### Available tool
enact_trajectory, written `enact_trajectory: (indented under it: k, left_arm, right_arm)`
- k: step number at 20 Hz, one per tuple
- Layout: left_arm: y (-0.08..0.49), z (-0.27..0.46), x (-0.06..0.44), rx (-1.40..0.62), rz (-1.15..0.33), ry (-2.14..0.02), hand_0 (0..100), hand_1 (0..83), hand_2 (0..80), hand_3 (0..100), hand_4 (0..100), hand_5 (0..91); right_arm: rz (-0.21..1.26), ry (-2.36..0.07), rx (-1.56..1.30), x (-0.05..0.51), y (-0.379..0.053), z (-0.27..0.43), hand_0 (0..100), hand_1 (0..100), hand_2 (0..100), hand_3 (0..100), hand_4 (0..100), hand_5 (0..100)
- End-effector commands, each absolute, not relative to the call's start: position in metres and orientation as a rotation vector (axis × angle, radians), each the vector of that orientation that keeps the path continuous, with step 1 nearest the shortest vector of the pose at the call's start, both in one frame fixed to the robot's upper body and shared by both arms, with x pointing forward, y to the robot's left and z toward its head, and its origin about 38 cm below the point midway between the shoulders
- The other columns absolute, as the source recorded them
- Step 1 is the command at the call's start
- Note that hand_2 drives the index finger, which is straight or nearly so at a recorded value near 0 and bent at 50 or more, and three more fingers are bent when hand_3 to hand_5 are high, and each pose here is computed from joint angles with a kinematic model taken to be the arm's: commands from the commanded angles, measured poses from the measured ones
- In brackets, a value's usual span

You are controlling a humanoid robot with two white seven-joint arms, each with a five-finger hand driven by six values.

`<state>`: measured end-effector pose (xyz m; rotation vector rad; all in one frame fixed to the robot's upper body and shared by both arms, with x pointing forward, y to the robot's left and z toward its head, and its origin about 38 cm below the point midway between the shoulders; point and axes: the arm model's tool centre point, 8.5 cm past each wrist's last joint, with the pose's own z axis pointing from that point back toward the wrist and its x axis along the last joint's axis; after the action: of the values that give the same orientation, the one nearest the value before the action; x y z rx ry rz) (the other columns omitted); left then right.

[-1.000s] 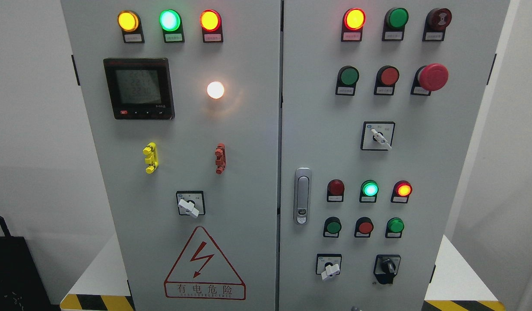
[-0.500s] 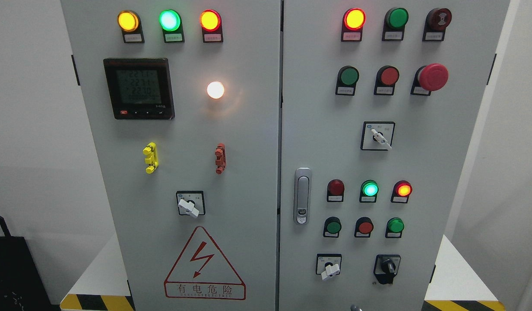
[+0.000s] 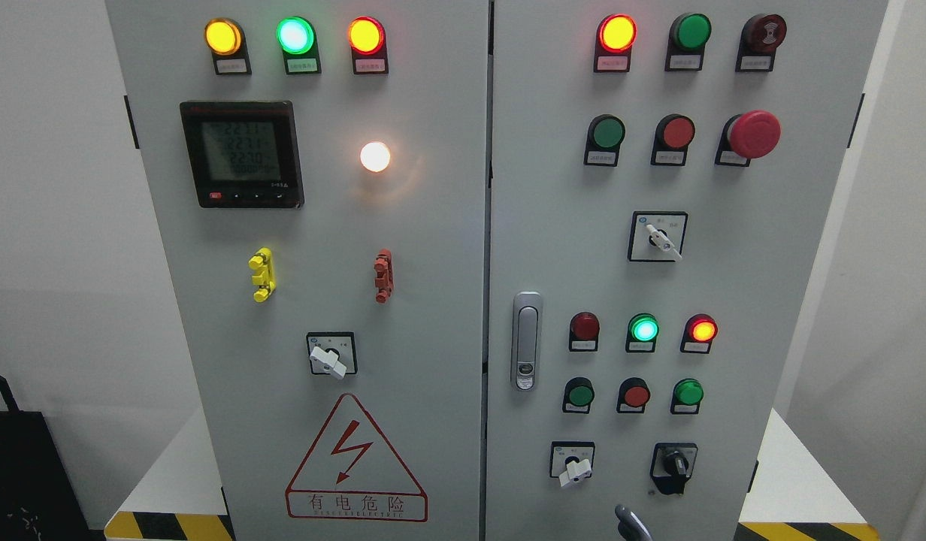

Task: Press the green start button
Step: 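Raise the right hand up toward the lower row of push buttons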

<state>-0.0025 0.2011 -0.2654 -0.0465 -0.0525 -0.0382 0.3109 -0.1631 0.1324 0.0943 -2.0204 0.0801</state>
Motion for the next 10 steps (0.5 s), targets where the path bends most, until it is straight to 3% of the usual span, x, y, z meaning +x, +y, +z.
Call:
enact_trajectory:
  k: [1, 7, 10]
  left_arm:
    - [0.201, -0.265, -0.003, -0.047, -0.038, -0.052, 12, 55.6, 0.0, 0, 0, 0.0]
    - [0.201, -0.265, -0.002, -0.047, -0.038, -0.053, 12, 55.6, 0.0, 0, 0, 0.0]
    - [0.201, -0.265, -0.003, -0.047, -0.038, -0.052, 12, 55.6, 0.0, 0, 0, 0.0]
  right_arm:
    - [0.125, -2.067, -0.004, 0.324, -0.174, 0.146, 16, 20, 0, 8, 9, 0]
    - [0.205, -2.128, -0.143, 0.329, -0.18, 0.159, 17, 29, 0, 21, 23, 3]
    - [0.269, -2.128, -0.238, 0.33, -0.182, 0.16, 20, 30, 0, 32, 35, 16]
